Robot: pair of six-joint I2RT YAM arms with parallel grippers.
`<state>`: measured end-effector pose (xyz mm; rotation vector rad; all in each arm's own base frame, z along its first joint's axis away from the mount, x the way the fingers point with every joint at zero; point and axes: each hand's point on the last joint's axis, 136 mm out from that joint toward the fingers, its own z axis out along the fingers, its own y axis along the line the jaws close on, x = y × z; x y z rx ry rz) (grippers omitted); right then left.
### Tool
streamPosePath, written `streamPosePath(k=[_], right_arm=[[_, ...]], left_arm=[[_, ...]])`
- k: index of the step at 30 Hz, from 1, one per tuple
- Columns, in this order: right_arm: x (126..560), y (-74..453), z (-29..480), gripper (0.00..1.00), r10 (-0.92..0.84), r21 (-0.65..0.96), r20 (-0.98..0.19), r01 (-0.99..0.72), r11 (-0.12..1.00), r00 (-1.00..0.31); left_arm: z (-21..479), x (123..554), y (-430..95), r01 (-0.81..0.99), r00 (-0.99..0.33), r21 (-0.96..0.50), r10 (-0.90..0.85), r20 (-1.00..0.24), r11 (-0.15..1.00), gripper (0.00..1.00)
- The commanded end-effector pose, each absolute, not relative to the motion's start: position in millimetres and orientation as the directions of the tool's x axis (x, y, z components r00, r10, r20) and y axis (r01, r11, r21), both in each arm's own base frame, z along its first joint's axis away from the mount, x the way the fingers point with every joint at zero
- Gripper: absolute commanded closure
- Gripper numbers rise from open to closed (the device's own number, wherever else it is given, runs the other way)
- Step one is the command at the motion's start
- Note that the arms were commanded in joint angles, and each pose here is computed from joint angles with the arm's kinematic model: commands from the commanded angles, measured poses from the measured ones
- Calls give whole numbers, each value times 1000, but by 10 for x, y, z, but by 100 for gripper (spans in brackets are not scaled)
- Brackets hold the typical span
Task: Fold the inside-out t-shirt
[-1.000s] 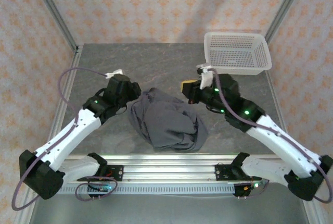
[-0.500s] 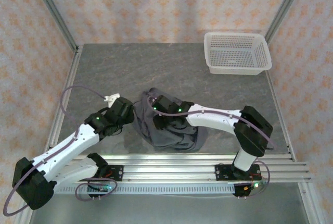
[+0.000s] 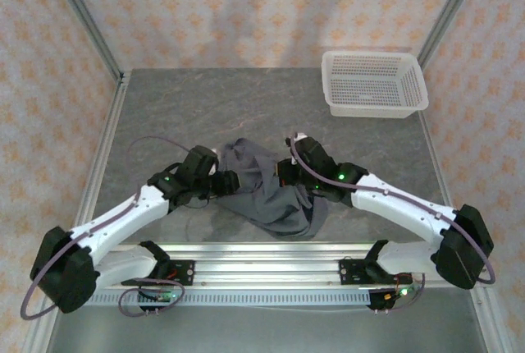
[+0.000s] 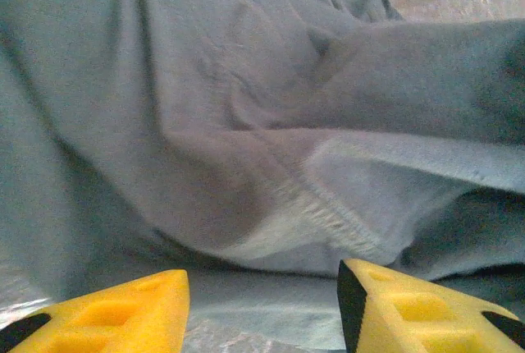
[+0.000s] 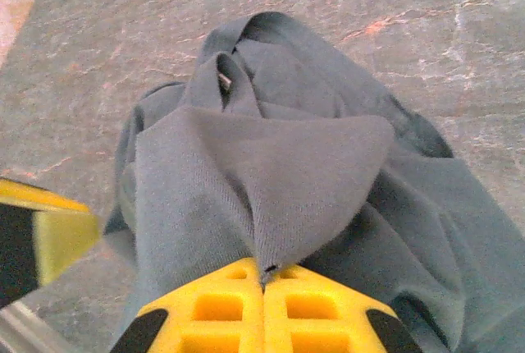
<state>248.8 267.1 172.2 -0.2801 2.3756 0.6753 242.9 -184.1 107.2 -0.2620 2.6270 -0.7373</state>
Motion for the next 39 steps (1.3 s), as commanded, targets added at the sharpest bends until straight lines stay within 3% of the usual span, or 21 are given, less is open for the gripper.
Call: streamPosePath(k=[1,4,8,9,12,13,18,21,24,27,34,39], right_arm=[[2417,2814,1813,100,-10,470,-638,-400,787,-770],[2386,2853,1855,100,-10,493,-636,-416,765,-772],[2380,2892,1906,100,5,516,-637,-421,746,-771],[2380,2901,1914,100,11,523,-637,-421,741,-771],[2426,2795,1832,97,32,495,-635,-375,784,-771],[2474,2649,1786,95,60,461,-646,-326,825,-761],[2513,1735,1158,94,190,312,-682,-46,949,-706],[2354,1601,804,98,169,289,-648,-35,957,-743],[2261,1721,808,87,127,319,-611,-97,943,-781],[2270,1942,1153,75,68,355,-650,-224,908,-757],[2196,2731,2022,45,-258,87,-855,-614,784,-450],[2290,3360,1974,41,-378,52,-830,-732,679,-410]], left_arm=[[1257,2518,-2194,58,-919,-647,-212,-332,760,44],[1209,2606,-2290,68,-923,-659,-204,-327,749,32],[942,2728,-2212,-11,-925,-591,-233,-301,806,31],[917,2754,-2240,-23,-925,-603,-246,-290,798,39],[1017,2826,-2314,-33,-915,-653,-287,-285,756,92],[1108,2852,-2290,-34,-905,-662,-304,-297,749,100],[1805,2923,-2072,-20,-850,-771,-417,-322,636,100],[2194,2860,-2075,36,-852,-779,-388,-351,626,100],[2365,2801,-2159,68,-869,-805,-361,-337,589,100],[2394,2790,-2187,69,-873,-816,-361,-327,574,100],[2378,2743,-2139,54,-870,-789,-358,-338,613,100],[2411,2737,-2070,44,-857,-773,-374,-355,632,100]])
